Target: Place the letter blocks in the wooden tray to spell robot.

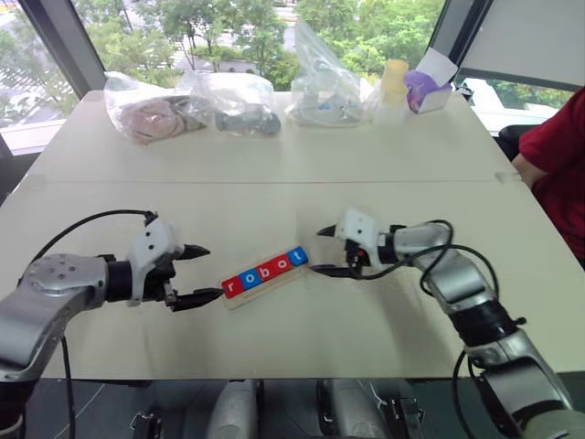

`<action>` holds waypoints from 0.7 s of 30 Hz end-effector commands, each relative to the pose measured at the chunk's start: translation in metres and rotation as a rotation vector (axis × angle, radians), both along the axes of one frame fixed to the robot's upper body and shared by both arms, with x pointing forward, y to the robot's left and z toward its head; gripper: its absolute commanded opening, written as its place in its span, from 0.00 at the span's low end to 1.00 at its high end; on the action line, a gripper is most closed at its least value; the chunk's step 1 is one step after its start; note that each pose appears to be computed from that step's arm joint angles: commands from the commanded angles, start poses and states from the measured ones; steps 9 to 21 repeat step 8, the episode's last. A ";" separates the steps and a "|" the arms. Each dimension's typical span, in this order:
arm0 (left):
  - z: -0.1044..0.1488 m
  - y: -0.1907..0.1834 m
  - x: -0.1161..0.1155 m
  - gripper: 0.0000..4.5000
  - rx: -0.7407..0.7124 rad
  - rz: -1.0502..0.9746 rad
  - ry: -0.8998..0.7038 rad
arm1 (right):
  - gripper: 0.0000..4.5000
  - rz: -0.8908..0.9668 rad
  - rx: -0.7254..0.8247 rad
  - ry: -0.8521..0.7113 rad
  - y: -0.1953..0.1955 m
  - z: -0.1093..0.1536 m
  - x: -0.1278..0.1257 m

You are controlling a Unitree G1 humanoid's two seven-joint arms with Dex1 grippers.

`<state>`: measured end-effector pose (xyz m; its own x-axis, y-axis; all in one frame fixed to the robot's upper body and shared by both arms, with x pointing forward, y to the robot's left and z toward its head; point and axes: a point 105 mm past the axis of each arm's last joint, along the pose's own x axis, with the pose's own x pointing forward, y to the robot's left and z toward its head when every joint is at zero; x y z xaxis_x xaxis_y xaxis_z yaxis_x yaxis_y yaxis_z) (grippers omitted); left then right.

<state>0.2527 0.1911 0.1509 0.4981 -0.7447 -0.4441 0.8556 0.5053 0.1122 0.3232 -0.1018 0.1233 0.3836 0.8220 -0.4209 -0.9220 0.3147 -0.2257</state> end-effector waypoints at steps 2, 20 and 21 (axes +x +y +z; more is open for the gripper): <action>0.011 0.023 -0.011 1.00 -0.011 0.091 -0.016 | 0.90 -0.021 0.150 0.111 -0.018 0.032 -0.042; 0.009 0.034 -0.017 1.00 -0.085 0.176 -0.015 | 0.90 -0.181 0.155 0.234 -0.042 0.015 -0.072; 0.009 0.034 -0.017 1.00 -0.085 0.176 -0.015 | 0.90 -0.181 0.155 0.234 -0.042 0.015 -0.072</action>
